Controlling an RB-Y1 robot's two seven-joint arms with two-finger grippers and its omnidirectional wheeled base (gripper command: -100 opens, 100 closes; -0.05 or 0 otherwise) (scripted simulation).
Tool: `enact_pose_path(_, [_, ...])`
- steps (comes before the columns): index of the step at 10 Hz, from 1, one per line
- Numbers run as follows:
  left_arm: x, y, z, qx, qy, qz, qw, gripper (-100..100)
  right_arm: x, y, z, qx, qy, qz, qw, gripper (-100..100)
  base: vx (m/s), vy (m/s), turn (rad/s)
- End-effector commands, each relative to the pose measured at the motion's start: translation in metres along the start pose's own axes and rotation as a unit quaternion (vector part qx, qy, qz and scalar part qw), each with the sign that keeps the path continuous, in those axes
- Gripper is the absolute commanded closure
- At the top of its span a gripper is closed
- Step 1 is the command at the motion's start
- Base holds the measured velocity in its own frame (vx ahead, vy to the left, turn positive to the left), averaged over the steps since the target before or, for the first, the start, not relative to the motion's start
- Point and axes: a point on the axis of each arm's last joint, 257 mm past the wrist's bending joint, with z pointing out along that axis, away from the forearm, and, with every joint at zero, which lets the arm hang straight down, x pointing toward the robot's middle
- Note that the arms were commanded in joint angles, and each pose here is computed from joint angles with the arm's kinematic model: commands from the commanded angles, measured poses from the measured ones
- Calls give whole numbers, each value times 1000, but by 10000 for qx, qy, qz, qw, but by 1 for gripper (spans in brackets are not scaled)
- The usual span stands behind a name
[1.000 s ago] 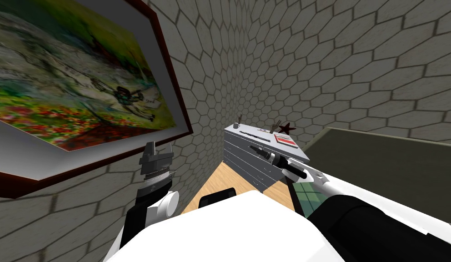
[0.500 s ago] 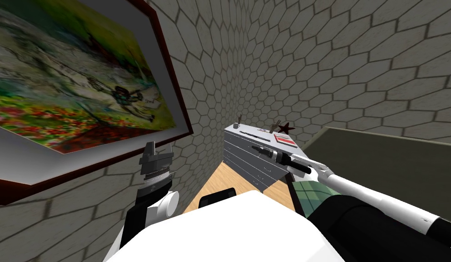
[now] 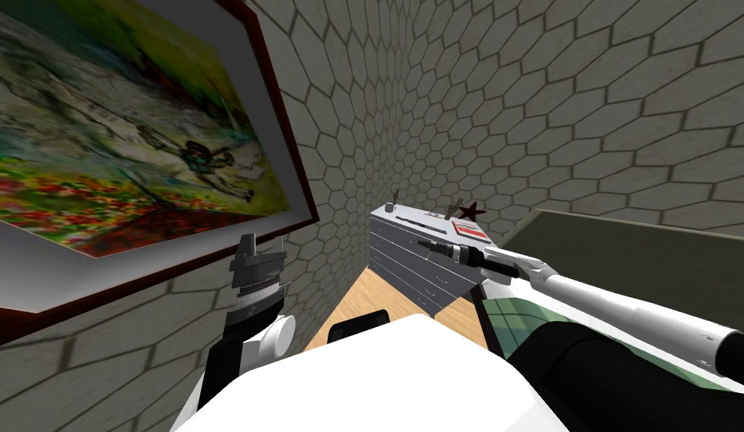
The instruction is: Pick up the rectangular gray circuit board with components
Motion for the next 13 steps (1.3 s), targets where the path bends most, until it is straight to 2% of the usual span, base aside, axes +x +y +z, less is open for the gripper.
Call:
enact_pose_path(1, [0,0,0,0,0,0,10000,0,-4,-4,-2,71,181,-98,9998,-100,24,18,-22])
enact_pose_path(2, [0,0,0,0,0,0,10000,0,-7,-2,-1,79,290,-197,9994,-100,9,7,6])
enact_pose_path(3, [0,0,0,0,0,0,10000,0,-6,-14,-9,226,421,-185,9987,-100,23,9,-13])
enact_pose_path(5, [0,0,0,0,0,0,10000,0,-13,-11,-6,242,657,-401,9967,-100,18,6,-9])
enact_pose_path(6, [0,0,0,0,0,0,10000,0,-12,-22,-14,386,792,-391,9953,-100,32,2,-12])
enact_pose_path(8, [0,0,0,0,0,0,10000,0,-19,-19,-11,400,1004,-589,9924,-100,25,3,-5])
enact_pose_path(9, [0,0,0,0,0,0,10000,0,-18,-29,-19,539,1148,-586,9902,-100,29,-1,-6])
enact_pose_path(11, [0,0,0,0,0,0,10000,0,-24,-26,-15,551,1347,-774,9863,-100,24,1,-3])
enact_pose_path(12, [0,0,0,0,0,0,10000,0,-24,-35,-23,686,1500,-775,9833,-100,32,-10,-1])
enact_pose_path(13, [0,0,0,0,0,0,10000,0,-28,-33,-21,691,1610,-883,9806,-100,37,-11,-4])
